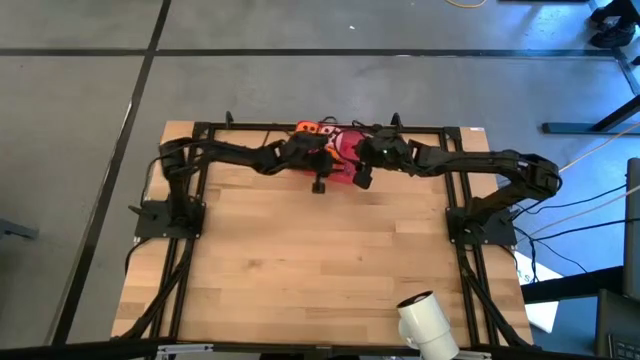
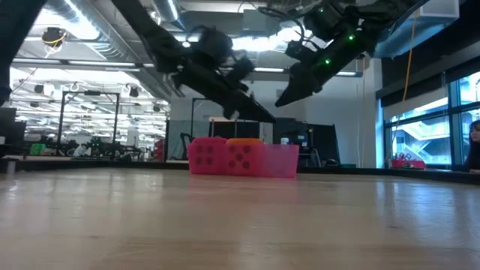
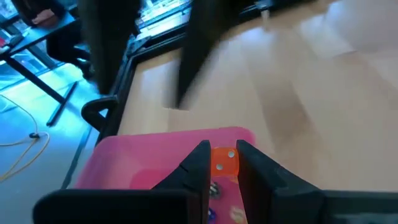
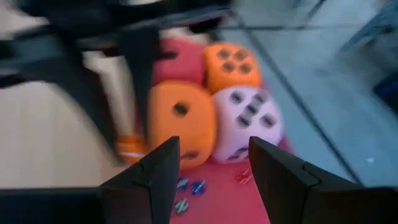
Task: Pick & Place Dice
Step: Put the small orange die into the red bin, then return to Home Position
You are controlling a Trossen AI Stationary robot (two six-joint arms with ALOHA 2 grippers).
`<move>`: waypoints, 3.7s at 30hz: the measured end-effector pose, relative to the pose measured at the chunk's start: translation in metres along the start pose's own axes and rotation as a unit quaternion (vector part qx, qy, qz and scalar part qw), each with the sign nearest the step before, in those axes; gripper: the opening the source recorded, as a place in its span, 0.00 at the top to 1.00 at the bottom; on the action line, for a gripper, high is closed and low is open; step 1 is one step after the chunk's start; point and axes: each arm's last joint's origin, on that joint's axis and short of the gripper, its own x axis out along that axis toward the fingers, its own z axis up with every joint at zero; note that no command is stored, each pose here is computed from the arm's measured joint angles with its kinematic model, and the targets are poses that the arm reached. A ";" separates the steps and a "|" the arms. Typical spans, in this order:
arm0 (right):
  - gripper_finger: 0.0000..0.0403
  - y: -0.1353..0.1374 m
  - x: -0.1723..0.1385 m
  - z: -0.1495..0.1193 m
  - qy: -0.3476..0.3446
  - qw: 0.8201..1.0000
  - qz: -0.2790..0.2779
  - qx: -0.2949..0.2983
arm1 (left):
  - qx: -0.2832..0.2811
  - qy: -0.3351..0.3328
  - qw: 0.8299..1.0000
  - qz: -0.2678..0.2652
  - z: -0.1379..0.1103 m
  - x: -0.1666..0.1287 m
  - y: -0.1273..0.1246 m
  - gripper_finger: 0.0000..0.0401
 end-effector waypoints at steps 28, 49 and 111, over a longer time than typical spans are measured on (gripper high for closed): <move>0.52 -0.009 0.039 -0.027 0.063 0.998 -0.005 0.020 | -0.012 0.030 0.999 0.027 -0.018 0.049 0.016 0.83; 0.52 -0.018 0.040 -0.030 0.068 0.996 -0.012 0.050 | -0.009 0.029 0.999 0.026 -0.017 0.050 0.014 0.80; 0.99 -0.003 -0.163 -0.060 -0.231 0.947 0.223 0.025 | -0.112 -0.188 0.964 0.152 -0.049 -0.284 -0.091 1.00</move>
